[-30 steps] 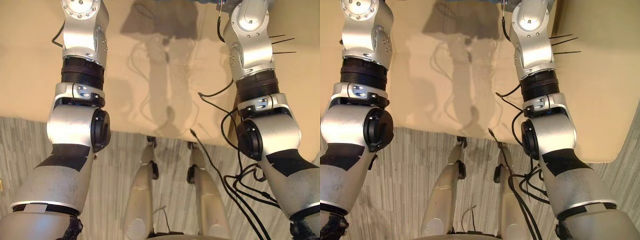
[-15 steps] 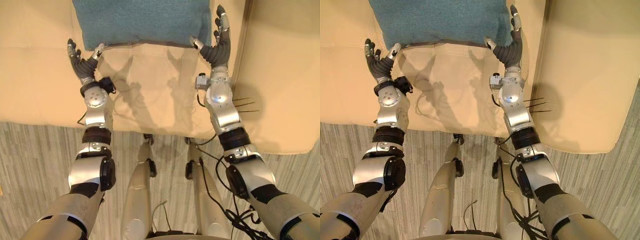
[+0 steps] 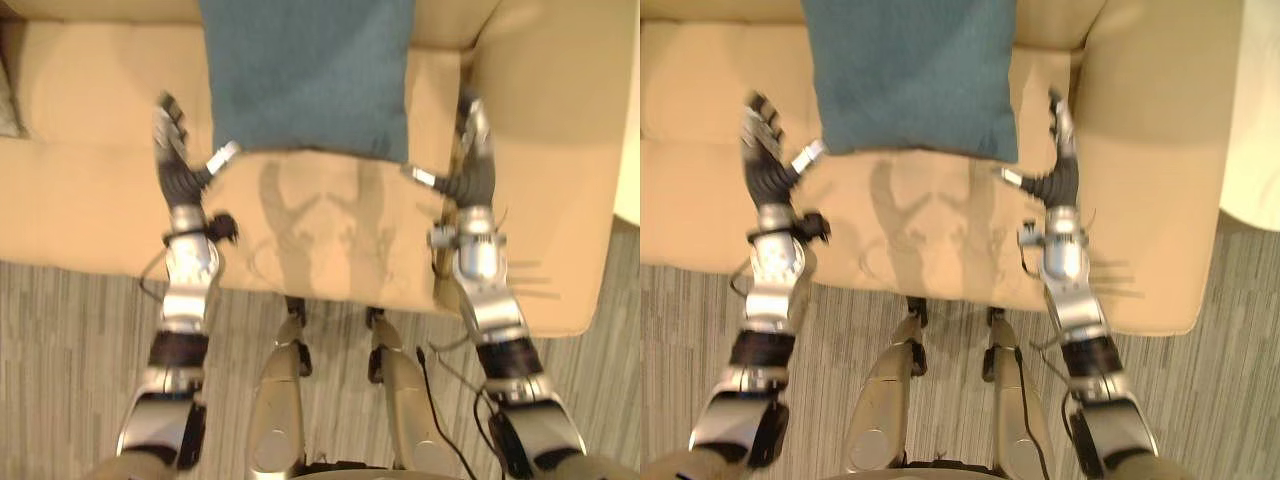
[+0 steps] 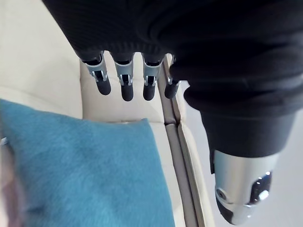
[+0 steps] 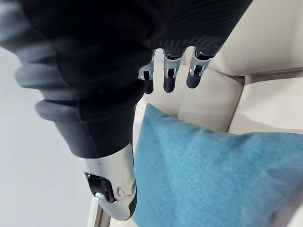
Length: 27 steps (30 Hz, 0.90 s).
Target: Pick up cushions and gather them together orderly.
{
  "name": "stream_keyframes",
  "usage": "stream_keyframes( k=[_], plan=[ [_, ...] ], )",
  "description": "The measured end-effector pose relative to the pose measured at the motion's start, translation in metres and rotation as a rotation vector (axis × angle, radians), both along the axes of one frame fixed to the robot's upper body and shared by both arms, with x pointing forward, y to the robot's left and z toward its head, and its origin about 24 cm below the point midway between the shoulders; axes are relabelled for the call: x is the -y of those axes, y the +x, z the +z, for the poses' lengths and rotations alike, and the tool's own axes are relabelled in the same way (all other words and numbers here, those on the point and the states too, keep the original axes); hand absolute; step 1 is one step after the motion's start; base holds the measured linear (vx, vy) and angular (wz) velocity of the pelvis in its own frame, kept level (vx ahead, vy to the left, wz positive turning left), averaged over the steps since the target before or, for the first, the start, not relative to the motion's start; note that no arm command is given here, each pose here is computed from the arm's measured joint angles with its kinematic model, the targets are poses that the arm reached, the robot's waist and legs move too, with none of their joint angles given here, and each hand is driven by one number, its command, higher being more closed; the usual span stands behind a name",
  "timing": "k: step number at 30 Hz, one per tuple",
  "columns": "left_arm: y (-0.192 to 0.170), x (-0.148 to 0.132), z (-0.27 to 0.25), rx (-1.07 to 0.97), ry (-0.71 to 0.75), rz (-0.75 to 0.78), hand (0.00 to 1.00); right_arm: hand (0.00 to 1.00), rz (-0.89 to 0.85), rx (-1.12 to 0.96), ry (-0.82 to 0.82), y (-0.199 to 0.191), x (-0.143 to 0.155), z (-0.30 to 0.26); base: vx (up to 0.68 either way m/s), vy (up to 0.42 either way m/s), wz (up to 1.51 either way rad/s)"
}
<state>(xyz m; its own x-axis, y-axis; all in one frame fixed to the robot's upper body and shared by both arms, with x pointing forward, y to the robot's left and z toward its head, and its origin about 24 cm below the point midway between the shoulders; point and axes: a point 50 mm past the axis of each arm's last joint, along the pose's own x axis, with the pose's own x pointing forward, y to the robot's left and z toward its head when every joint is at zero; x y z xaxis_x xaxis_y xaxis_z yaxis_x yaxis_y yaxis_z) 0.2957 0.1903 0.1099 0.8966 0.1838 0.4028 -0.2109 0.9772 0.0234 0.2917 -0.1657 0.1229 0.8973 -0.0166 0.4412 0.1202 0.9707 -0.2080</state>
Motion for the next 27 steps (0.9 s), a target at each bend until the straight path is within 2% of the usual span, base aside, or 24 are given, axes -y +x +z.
stream_keyframes(
  k=[4,6,8,13,18,20,23,27],
  plan=[
    [-0.050,0.013,-0.086,-0.332,-0.004,-0.101,0.00,0.00,-0.019,-0.364,-0.011,-0.053,0.022,-0.090,0.13,0.016,-0.03],
    [-0.070,0.008,-0.121,-0.491,0.015,-0.105,0.00,0.00,-0.055,-0.547,0.011,-0.075,0.033,-0.131,0.10,0.035,-0.08],
    [-0.099,-0.002,-0.170,-0.734,0.038,-0.093,0.00,0.00,-0.092,-0.812,0.029,-0.105,0.046,-0.184,0.10,0.049,-0.06],
    [-0.159,-0.023,-0.231,-1.118,0.055,-0.045,0.00,0.00,-0.190,-1.183,0.093,-0.169,0.069,-0.245,0.05,0.050,-0.20],
    [-0.205,-0.044,-0.251,-1.313,0.027,0.048,0.00,0.00,-0.322,-1.397,0.114,-0.228,0.091,-0.265,0.06,0.034,-0.10],
    [-0.210,-0.046,-0.253,-1.333,0.024,0.058,0.00,0.00,-0.335,-1.420,0.115,-0.235,0.093,-0.266,0.04,0.044,-0.09],
    [-0.212,-0.047,-0.254,-1.346,0.023,0.064,0.00,0.00,-0.309,-1.422,0.080,-0.228,0.091,-0.267,-0.01,0.036,-0.33],
    [-0.190,-0.045,-0.248,-1.287,0.041,0.044,0.00,0.00,-0.271,-1.378,0.070,-0.210,0.084,-0.264,-0.08,-0.005,-0.13]
  ],
)
